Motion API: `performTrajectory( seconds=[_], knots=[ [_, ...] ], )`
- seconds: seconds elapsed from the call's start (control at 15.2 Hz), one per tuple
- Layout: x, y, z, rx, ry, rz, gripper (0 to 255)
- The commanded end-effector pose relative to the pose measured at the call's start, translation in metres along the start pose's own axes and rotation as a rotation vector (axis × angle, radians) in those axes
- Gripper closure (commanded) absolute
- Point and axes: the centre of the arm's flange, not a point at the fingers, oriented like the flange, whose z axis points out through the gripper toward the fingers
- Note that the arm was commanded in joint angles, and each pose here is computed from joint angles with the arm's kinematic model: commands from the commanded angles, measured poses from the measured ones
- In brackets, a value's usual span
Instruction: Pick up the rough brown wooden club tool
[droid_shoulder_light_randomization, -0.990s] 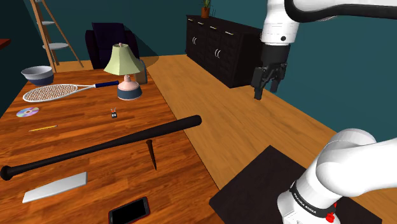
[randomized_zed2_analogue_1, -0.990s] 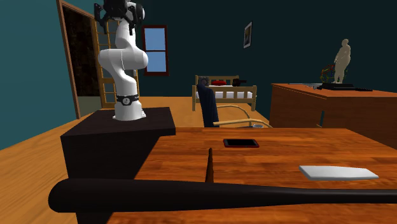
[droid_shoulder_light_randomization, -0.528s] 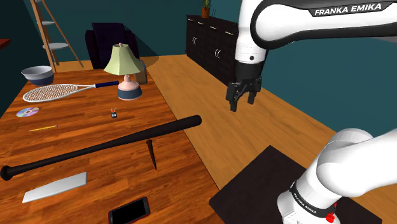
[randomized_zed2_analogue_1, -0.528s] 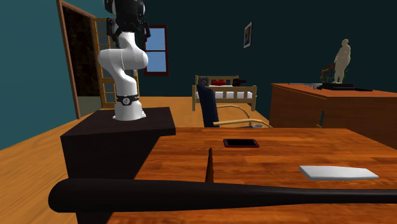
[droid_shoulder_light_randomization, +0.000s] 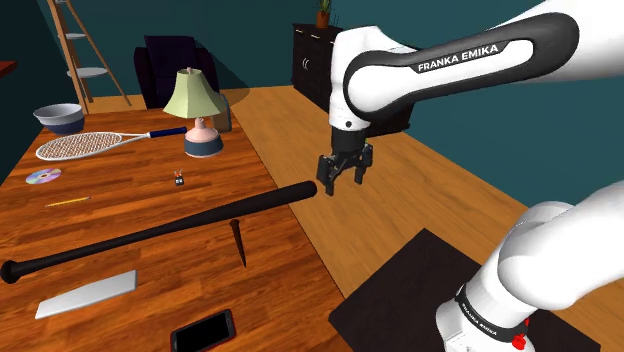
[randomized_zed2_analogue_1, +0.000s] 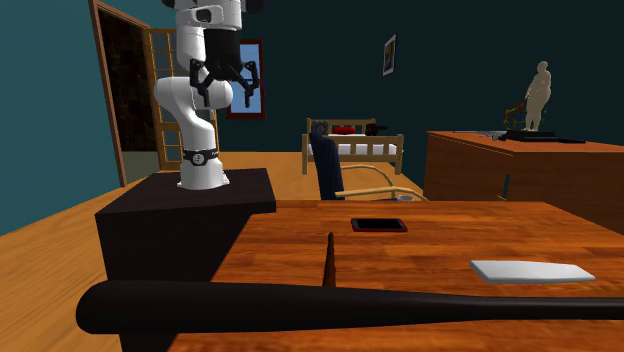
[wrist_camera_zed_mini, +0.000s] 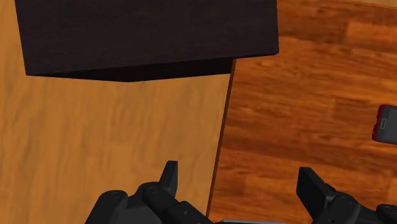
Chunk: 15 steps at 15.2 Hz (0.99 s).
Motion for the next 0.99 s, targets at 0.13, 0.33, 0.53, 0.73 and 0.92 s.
performTrajectory(
  seconds=[0.13, 0.33, 0.53, 0.73, 0.92],
  knots=[
    [0.031, -0.033, 0.030, 0.003, 0.008, 0.017, 0],
    [0.053, -0.055, 0.054, 0.003, 0.013, 0.029, 0],
    [0.076, -0.077, 0.077, 0.004, 0.018, 0.041, 0],
    [0.099, -0.098, 0.100, 0.004, 0.022, 0.053, 0],
    [0.122, -0.120, 0.123, 0.005, 0.027, 0.065, 0]
  ],
)
